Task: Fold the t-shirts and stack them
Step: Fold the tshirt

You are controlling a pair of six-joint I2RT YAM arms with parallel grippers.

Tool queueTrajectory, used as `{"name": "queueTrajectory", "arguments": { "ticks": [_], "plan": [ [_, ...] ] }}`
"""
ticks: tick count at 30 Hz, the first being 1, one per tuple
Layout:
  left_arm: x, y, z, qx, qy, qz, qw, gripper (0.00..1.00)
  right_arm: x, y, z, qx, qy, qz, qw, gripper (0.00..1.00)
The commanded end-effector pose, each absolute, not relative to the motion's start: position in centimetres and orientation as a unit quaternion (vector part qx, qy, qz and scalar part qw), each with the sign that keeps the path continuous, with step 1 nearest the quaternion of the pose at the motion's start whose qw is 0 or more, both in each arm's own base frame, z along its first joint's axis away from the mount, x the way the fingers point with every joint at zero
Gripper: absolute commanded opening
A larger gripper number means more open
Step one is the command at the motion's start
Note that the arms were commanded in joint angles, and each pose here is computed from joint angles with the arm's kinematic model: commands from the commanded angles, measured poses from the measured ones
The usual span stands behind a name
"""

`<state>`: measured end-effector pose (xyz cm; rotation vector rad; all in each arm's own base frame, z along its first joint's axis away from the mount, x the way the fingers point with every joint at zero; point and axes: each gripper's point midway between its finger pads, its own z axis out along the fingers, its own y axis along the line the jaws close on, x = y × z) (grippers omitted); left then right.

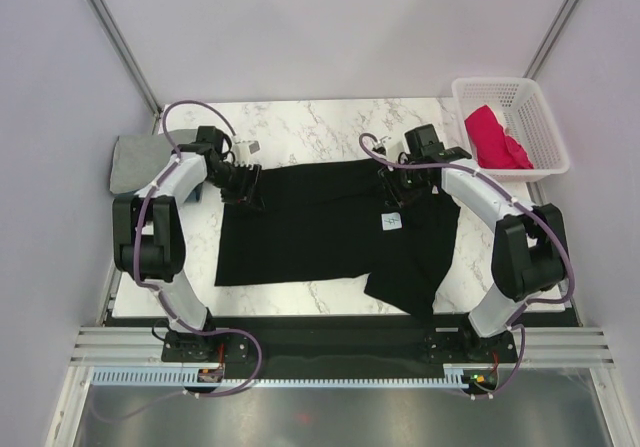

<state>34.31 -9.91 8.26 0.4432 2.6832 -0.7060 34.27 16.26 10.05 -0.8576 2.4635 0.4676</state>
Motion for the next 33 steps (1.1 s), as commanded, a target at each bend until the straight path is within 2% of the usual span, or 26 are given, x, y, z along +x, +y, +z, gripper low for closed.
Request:
{"name": "queueTrajectory", "arguments": {
  "ticks": [1,11,15,26,33],
  "plan": [
    [32.7,-11.0,7.1,0.129,0.942,-0.289,0.114,0.65,34.9,16.3,9.4,-0.325,0.898,0.169,0.244,0.37],
    [31.9,-10.9,5.3,0.118,0.945,-0.289,0.095,0.64,39.0,15.6,5.6,-0.332,0.905,0.114,0.24,0.34],
    [31.7,-10.8,5.2,0.121,0.947,-0.283,0.095,0.64,40.4,15.9,5.6,-0.328,0.905,0.11,0.247,0.34],
    [31.5,-10.7,5.2,0.121,0.948,-0.28,0.097,0.64,41.5,12.3,5.6,-0.362,0.898,0.008,0.25,0.34],
    [30.7,-10.5,4.7,0.12,0.949,-0.276,0.091,0.64,42.3,12.5,5.7,-0.352,0.899,0.007,0.26,0.35]
  ]
}}
